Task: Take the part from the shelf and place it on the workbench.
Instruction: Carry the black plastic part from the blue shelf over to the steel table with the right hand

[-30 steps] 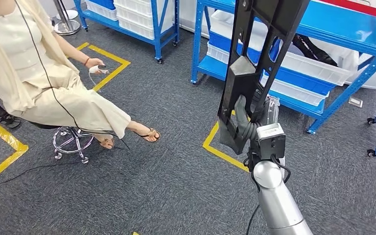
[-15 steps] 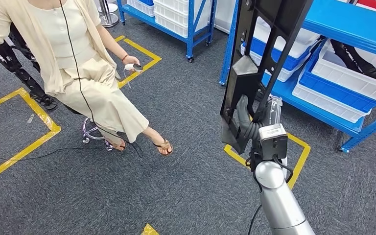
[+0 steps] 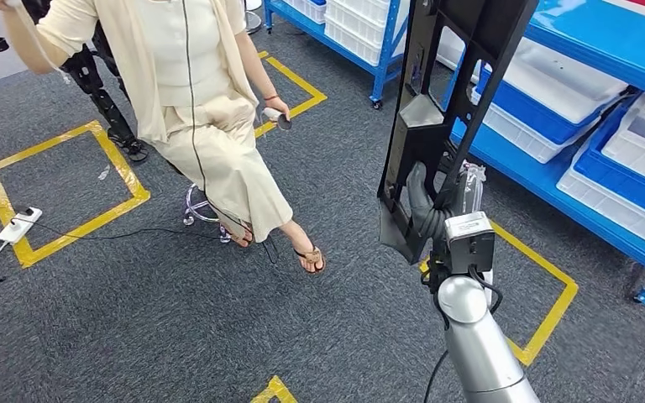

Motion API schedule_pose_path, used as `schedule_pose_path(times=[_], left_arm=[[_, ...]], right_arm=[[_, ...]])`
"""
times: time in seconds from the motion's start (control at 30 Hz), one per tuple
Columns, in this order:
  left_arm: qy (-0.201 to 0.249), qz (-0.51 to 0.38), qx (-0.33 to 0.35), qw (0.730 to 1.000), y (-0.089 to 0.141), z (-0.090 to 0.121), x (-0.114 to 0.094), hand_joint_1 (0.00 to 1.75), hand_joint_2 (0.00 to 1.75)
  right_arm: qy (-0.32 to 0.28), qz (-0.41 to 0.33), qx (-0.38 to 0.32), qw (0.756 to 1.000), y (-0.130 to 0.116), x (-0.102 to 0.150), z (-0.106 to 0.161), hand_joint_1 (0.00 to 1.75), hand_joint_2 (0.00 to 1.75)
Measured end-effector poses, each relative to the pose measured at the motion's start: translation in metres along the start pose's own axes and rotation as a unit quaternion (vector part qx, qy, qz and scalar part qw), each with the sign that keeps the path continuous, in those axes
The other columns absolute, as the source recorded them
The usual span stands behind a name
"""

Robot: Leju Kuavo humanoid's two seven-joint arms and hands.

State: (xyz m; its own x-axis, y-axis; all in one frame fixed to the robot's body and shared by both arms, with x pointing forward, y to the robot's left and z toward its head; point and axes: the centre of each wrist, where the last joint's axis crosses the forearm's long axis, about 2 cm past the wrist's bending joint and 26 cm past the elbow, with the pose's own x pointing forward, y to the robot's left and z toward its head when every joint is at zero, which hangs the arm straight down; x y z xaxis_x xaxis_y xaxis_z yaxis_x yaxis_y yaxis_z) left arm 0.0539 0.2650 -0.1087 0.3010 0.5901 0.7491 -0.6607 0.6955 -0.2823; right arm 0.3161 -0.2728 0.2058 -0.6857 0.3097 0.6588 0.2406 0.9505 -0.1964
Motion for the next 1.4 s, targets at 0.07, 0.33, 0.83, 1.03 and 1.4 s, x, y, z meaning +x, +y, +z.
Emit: schedule_pose_path(times=[0.07,0.33,0.83,1.03,1.4], left_arm=[[0.002,-0.002,-0.001,1.000,0.000,0.000,0.000,0.00,1.75],[0.223,-0.097,0.049,0.969,0.006,0.002,-0.001,0.00,1.75],[0.278,-0.150,0.063,0.947,0.006,0.000,0.001,0.00,1.75],[0.245,-0.148,0.039,0.957,0.003,-0.001,0.001,0.00,1.75],[0.224,-0.174,-0.001,0.959,0.001,-0.002,0.001,0.00,1.75]], right_arm=[[0.001,0.002,0.000,1.000,-0.001,0.000,0.001,1.75,1.75],[-0.017,0.058,-0.060,0.996,-0.034,0.022,0.062,1.75,1.75],[-0.048,0.083,-0.074,0.993,-0.042,0.053,0.070,1.75,1.75],[-0.058,0.078,-0.065,0.993,-0.040,0.054,0.064,1.75,1.75],[-0.062,0.053,-0.046,0.996,-0.030,0.035,0.040,1.75,1.75]])
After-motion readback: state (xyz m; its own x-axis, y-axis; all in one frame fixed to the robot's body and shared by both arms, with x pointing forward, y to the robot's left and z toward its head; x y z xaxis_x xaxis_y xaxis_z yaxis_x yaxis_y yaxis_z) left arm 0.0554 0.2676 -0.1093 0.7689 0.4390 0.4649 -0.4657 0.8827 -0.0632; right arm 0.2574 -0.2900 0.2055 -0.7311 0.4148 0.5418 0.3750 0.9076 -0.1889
